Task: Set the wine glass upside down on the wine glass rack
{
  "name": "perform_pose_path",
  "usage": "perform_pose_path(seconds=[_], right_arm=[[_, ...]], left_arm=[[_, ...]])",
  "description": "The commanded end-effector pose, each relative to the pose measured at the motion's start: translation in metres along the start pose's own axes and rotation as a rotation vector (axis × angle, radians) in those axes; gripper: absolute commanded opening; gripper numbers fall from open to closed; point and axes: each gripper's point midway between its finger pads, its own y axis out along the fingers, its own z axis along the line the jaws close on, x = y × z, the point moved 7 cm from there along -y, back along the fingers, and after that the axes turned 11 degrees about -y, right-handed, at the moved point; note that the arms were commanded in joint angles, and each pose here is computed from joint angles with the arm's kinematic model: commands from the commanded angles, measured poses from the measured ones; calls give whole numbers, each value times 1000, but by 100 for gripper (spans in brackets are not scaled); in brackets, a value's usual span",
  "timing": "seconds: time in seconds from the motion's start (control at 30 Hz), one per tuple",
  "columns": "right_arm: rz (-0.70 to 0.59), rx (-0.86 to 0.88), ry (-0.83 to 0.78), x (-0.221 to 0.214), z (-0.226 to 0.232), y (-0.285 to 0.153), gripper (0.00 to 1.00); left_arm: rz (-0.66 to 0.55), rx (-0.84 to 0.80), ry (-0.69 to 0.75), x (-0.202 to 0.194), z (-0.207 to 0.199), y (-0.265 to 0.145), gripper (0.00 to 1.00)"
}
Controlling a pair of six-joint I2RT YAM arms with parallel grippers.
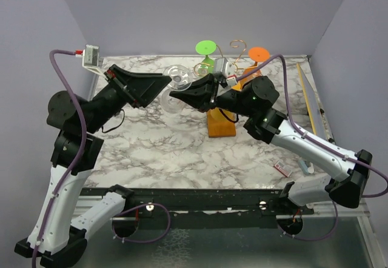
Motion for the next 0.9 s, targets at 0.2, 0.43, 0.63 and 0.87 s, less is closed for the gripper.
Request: perform_pose_path(seconds=[0.2, 0.43, 0.63, 0.87], right_arm=[[-30, -30, -113, -2, -13, 17, 1], [-14, -38, -128, -9, -14, 19, 1], [-12, -36, -126, -12, -14, 21, 1], [-43, -52, -98, -9, -15, 22, 6]], left_arm=[[-76, 207, -211, 7, 29, 16, 45], [-115, 259, -183, 10, 32, 11, 22], [-93, 260, -171, 10, 29, 11, 0], [-61, 244, -169, 10, 26, 15, 0]])
